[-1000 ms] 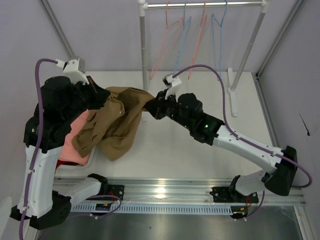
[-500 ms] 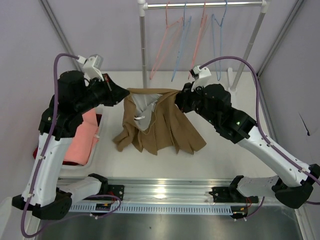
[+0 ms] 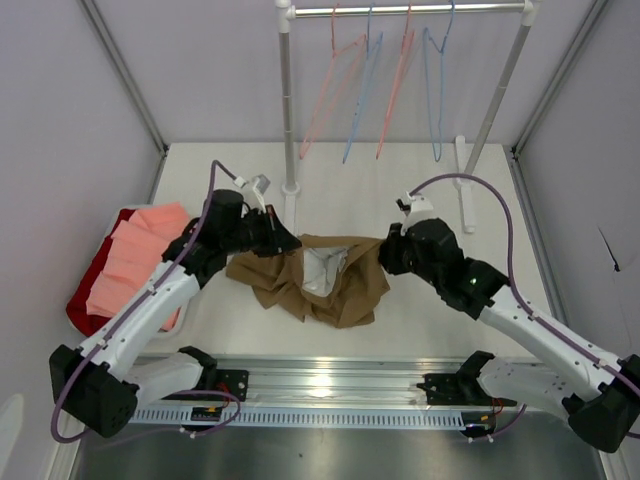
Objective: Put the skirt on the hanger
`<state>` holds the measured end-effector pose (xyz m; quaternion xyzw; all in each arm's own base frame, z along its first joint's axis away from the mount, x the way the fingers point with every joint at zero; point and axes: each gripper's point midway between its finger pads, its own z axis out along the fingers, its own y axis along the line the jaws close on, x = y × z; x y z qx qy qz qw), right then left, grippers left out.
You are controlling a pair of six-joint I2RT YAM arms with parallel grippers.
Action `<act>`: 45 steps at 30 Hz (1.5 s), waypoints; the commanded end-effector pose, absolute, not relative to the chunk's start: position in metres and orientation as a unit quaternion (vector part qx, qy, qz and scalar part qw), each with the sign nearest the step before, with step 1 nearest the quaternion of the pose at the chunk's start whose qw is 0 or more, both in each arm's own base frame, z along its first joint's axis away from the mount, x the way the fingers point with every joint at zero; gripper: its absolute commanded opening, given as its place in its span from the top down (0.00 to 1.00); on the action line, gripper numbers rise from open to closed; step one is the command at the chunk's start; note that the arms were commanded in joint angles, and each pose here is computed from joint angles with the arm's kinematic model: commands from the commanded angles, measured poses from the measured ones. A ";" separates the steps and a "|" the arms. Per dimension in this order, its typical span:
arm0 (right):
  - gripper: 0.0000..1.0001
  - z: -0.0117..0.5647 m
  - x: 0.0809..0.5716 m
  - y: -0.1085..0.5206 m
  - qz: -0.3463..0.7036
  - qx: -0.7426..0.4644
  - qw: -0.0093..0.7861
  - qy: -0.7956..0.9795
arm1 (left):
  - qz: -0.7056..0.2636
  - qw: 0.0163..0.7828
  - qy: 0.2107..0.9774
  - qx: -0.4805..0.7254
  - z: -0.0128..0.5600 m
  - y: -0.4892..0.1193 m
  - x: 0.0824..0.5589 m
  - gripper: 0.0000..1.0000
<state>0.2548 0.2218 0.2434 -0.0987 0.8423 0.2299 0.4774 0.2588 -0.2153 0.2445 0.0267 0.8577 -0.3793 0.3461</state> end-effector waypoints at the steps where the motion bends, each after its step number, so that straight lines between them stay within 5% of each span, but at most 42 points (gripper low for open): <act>1: 0.97 0.228 0.250 0.207 0.247 -0.030 0.481 0.841 | -0.358 0.362 0.861 -0.008 0.217 -0.212 0.273 1.00; 7: 0.80 0.155 0.224 0.201 0.252 0.015 0.422 0.871 | -0.347 0.316 0.883 -0.019 0.151 -0.226 0.272 1.00; 10: 0.63 0.130 0.212 0.201 0.247 0.024 0.397 0.884 | -0.339 0.297 0.892 -0.021 0.126 -0.231 0.272 1.00; 13: 0.45 0.122 0.204 0.199 0.230 0.028 0.392 0.890 | -0.327 0.287 0.900 -0.019 0.111 -0.232 0.272 1.00; 19: 0.28 0.138 0.192 0.191 0.228 0.050 0.395 0.888 | -0.321 0.287 0.902 -0.014 0.107 -0.235 0.277 1.00; 27: 0.21 0.210 0.194 0.174 0.252 0.100 0.432 0.860 | -0.319 0.289 0.903 0.005 0.110 -0.238 0.276 1.00; 41: 0.20 0.161 0.196 0.175 0.193 0.090 0.364 0.907 | -0.322 0.287 0.902 0.013 0.111 -0.240 0.273 1.00; 45: 0.28 0.143 0.190 0.180 0.205 0.088 0.343 0.912 | -0.325 0.287 0.901 0.015 0.112 -0.241 0.272 1.00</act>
